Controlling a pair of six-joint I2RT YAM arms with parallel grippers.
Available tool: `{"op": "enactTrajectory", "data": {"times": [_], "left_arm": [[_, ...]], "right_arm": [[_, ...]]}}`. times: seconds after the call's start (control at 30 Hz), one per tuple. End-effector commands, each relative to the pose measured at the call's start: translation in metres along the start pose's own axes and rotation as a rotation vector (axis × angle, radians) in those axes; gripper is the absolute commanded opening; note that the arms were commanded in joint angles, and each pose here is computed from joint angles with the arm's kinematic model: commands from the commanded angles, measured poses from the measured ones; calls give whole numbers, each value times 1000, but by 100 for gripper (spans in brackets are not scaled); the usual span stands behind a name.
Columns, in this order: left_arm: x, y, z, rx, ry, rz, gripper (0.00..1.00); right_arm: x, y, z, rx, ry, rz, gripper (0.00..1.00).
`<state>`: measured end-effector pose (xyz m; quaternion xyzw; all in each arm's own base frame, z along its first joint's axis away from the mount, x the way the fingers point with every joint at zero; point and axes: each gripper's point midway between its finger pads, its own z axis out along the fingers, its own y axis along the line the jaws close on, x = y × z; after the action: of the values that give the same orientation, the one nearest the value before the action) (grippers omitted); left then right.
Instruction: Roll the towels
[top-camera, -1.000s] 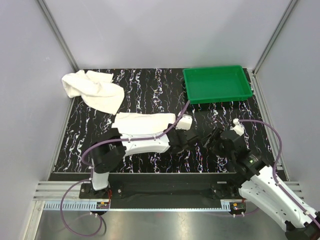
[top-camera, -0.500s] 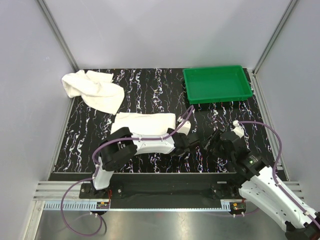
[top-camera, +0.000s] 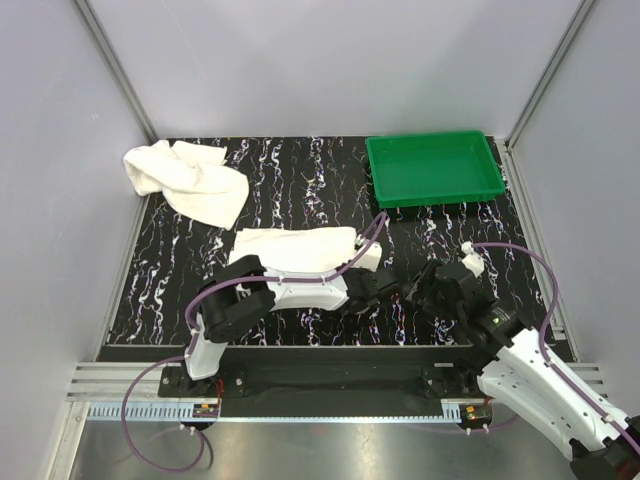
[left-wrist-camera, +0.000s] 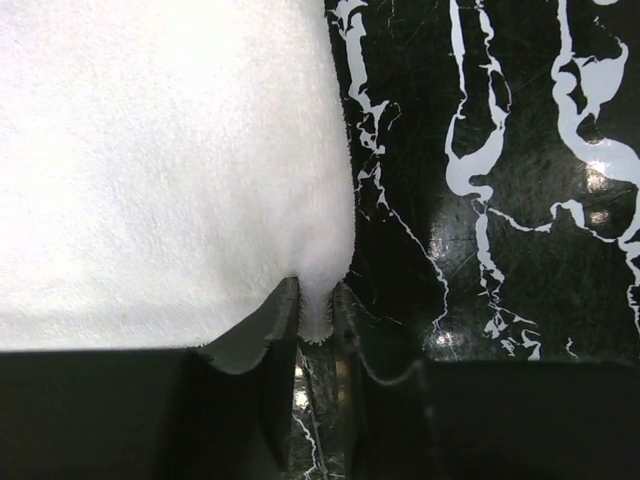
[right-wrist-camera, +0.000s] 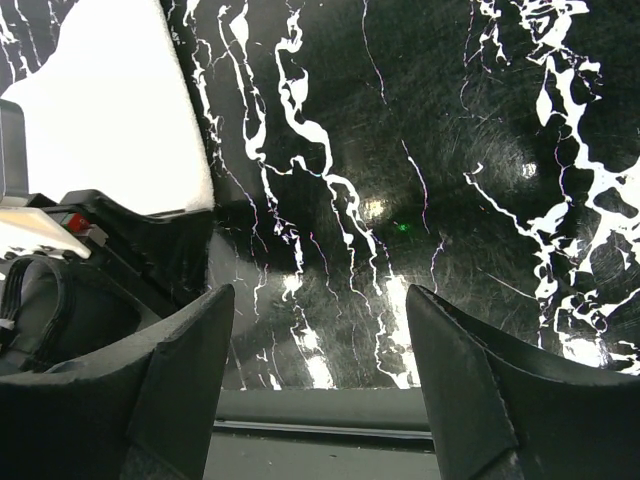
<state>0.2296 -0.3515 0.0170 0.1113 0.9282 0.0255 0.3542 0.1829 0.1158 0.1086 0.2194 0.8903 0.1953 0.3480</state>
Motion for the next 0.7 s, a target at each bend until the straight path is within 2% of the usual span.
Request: {"op": "enactTrajectory", "data": {"times": [0.0, 0.1, 0.3, 0.43, 0.67], "left_arm": [[21, 3, 6, 7, 58, 13, 9], [21, 3, 1, 22, 61, 8, 0], [16, -14, -21, 167, 76, -43, 0], [2, -32, -46, 339, 55, -164, 0], [-9, -20, -77, 454, 47, -318, 0]], "right_arm": [[-5, 9, 1, -31, -19, 21, 76], [-8, 6, -2, -21, -36, 18, 76], [-21, 9, -8, -23, -82, 16, 77], [-24, 27, -5, -57, -61, 13, 77], [-27, 44, 1, -97, -46, 3, 77]]}}
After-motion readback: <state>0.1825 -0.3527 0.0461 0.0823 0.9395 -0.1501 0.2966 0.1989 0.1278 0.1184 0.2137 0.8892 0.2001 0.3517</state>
